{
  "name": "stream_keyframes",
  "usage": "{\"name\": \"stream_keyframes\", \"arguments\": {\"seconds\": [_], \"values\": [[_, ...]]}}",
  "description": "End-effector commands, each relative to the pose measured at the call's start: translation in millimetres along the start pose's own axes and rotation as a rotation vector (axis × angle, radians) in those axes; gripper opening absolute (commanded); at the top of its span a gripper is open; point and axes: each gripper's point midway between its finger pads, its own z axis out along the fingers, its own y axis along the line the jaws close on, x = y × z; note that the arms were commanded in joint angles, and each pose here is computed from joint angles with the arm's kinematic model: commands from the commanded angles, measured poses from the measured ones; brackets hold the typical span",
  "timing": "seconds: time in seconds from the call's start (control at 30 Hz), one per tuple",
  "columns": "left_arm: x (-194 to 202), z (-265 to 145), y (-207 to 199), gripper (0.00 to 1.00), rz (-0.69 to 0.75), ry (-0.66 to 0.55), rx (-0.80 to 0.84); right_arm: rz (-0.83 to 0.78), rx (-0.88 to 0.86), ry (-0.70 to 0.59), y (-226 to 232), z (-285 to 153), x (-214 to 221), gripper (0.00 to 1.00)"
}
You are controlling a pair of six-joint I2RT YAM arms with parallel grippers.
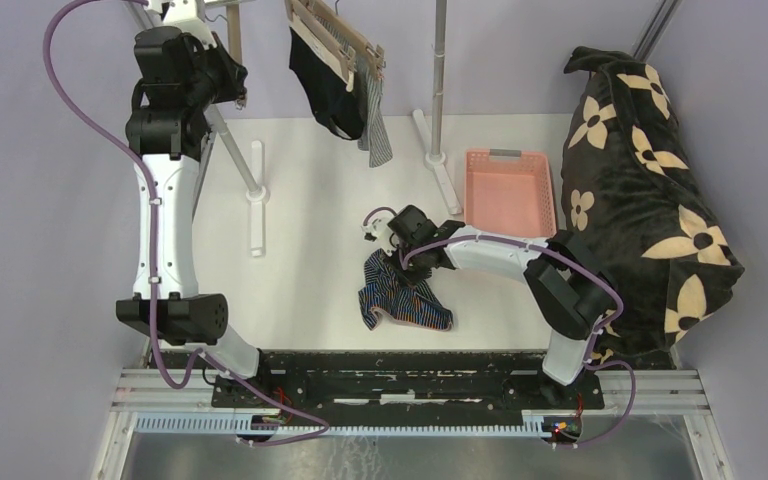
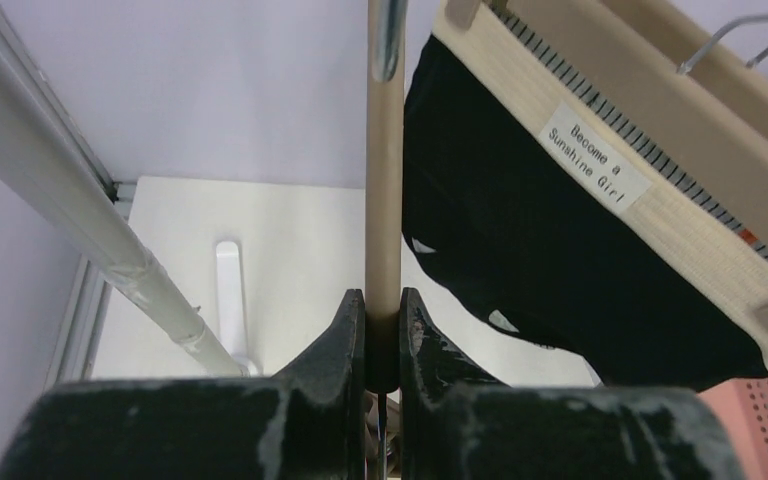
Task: Remove the underwear clipped to the hanger
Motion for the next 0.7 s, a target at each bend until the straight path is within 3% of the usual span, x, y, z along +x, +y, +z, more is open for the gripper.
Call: {"name": "stream_keyframes", "arguments": {"seconds": [0.0,0.2,0.67], "values": [[-60,-10,-4,0.03,-0.009,-0.210,-0.001,-0.004,0.017,-0.079,0,-10,-18,0.01],[-63,15,4,0.03,-0.036,-0.215,-0.030,-0.003,0.018,-0.094,1,-12,-19,0.01],[-17,58,19,0.03,-0.071,-0.069,-0.070,-0.001,0.017,-0.110,1,-13,-22,0.01]]}}
